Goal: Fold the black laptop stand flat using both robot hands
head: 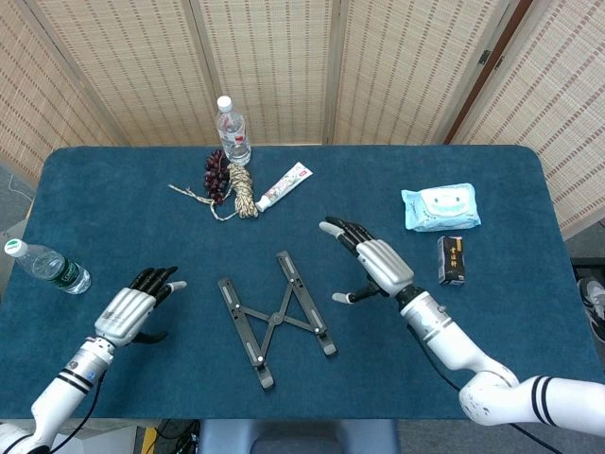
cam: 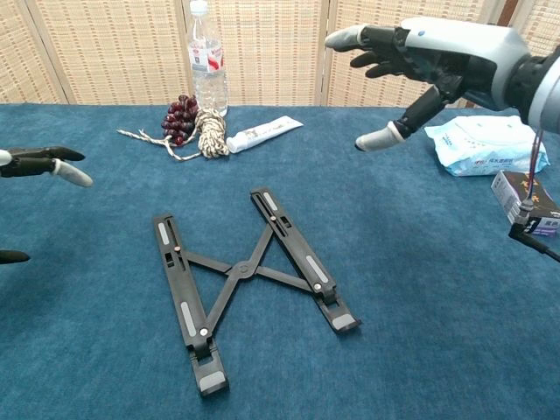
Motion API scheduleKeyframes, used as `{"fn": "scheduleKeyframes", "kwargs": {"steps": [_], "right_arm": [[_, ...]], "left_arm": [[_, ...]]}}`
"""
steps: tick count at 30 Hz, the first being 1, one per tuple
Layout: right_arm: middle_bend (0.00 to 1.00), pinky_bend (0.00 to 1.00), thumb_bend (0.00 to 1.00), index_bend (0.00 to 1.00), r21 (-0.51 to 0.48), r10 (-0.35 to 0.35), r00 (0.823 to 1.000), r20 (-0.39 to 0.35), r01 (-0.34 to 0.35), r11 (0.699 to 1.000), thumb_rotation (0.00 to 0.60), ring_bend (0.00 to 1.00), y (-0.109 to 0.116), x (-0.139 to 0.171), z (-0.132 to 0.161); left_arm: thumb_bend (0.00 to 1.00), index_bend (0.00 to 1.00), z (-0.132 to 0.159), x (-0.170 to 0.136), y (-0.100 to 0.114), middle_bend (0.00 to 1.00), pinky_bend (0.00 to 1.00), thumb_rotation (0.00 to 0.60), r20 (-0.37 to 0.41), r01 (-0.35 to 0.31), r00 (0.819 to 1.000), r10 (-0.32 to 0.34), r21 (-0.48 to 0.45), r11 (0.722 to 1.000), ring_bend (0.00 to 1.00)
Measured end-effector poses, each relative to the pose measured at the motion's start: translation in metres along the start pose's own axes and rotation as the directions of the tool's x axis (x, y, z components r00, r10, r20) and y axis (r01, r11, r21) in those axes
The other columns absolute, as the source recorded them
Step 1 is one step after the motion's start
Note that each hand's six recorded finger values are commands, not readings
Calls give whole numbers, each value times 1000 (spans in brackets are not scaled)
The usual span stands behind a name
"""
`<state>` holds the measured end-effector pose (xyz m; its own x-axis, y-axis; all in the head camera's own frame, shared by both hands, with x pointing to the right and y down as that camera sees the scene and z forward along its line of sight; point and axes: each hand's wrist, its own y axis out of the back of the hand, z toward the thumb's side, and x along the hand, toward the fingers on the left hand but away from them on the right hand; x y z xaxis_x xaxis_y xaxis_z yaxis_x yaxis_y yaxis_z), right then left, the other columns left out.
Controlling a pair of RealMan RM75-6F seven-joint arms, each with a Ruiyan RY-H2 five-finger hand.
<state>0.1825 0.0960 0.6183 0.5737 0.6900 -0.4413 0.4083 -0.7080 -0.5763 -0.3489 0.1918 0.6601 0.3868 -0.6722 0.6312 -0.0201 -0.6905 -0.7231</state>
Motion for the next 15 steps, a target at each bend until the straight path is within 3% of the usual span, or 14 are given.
{"fn": "scheduleKeyframes", "kwargs": {"steps": [7, 15], "right_arm": [[0, 52, 3, 0, 237, 1, 998, -67, 15, 971, 600, 0, 2, 21, -1], [0, 33, 0, 0, 452, 46, 994, -101, 5, 892, 600, 0, -14, 31, -13]], "left_arm": [[174, 130, 9, 40, -12, 14, 0, 600, 60, 22, 998, -26, 63, 998, 0], [173, 105, 17, 78, -25, 13, 0, 600, 87, 39, 995, -44, 65, 997, 0]]}}
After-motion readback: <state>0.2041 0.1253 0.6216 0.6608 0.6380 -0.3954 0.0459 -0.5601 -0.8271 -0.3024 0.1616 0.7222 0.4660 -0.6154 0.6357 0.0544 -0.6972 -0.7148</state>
